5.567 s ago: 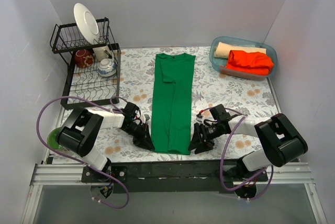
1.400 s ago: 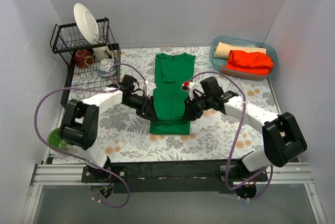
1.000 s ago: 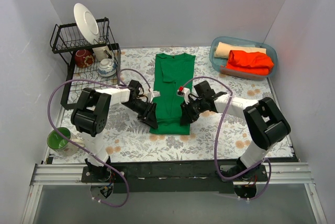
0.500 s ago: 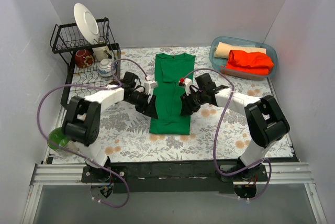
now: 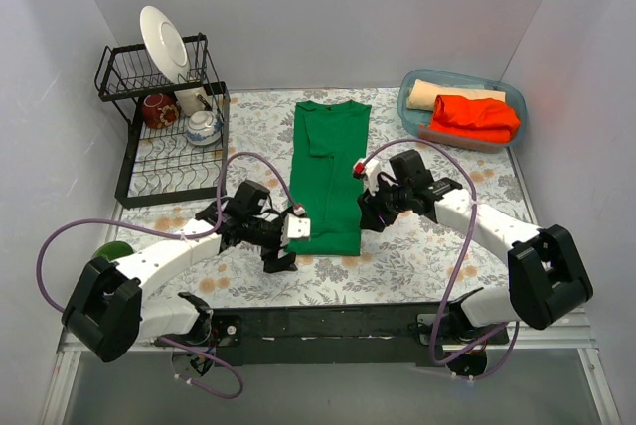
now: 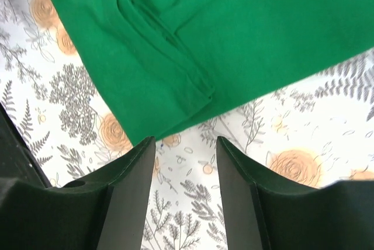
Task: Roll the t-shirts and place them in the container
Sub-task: Roll the T-shirt to the center of the board.
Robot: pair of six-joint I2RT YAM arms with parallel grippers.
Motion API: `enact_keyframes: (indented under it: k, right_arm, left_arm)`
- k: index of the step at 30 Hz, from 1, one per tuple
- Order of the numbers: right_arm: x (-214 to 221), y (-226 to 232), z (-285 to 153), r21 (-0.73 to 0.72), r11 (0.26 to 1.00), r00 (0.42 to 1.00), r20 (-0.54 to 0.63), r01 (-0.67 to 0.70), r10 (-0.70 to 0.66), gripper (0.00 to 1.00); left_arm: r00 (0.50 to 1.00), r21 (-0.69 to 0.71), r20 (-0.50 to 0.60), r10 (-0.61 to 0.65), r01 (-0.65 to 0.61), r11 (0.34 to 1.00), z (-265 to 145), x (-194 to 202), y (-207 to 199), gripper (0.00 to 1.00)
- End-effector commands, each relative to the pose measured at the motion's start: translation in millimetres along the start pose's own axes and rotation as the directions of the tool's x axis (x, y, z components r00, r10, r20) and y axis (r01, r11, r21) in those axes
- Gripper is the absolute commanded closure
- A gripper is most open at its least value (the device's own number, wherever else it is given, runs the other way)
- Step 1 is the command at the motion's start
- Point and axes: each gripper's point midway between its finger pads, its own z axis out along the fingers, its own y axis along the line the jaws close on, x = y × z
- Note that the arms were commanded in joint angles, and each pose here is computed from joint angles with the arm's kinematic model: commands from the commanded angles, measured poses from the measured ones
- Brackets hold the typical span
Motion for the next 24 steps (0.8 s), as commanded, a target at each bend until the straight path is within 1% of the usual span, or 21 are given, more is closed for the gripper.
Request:
enact_keyframes:
  k: [1, 7, 9, 12, 16, 19, 20, 22, 24]
  right_arm:
    - [3, 4, -11, 0.016, 0.999, 0.999, 0.015, 0.041, -0.042, 0.45]
    - [7, 10, -18, 0.024, 0.999, 0.999, 0.040, 0.034, -0.035, 0.44]
    - [8, 14, -20, 0.010, 0.999, 0.998, 0.050, 0.033, -0.033, 0.44]
    - [16, 19, -19, -0.008, 1.000, 0.999, 0.044, 0.028, -0.027, 0.44]
    - [18, 14, -15, 0.005, 0.998, 0.998, 0.037, 0.056, -0.056, 0.44]
    - [18, 12, -12, -0.002, 0.998, 0.998, 0.022, 0.065, -0.065, 0.45]
    - [17, 11, -10, -0.012, 0.997, 0.997, 0.017, 0.072, -0.072, 0.45]
    - [17, 12, -8, -0.022, 0.997, 0.997, 0.011, 0.080, -0.080, 0.45]
    - [18, 12, -5, -0.035, 0.994, 0.995, 0.005, 0.102, -0.102, 0.46]
  left_arm:
    - [0.975, -0.060, -0.034, 0.219, -0.221, 0.974, 12, 10, 15, 0.23]
    - [0.974, -0.064, -0.081, 0.213, -0.218, 0.974, 24, 27, 23, 0.26]
    - [0.974, -0.047, -0.095, 0.207, -0.212, 0.976, 28, 34, 20, 0.27]
    - [0.972, -0.007, -0.124, 0.201, -0.203, 0.979, 31, 46, 13, 0.31]
    - [0.963, 0.020, -0.162, 0.214, -0.214, 0.977, 34, 60, 7, 0.38]
    - [0.955, 0.013, -0.199, 0.221, -0.223, 0.975, 36, 70, 10, 0.44]
    - [0.951, 0.006, -0.217, 0.219, -0.223, 0.975, 37, 74, 12, 0.48]
    - [0.948, 0.011, -0.240, 0.210, -0.214, 0.977, 41, 80, 14, 0.52]
    - [0.944, 0.002, -0.262, 0.198, -0.204, 0.979, 42, 84, 17, 0.60]
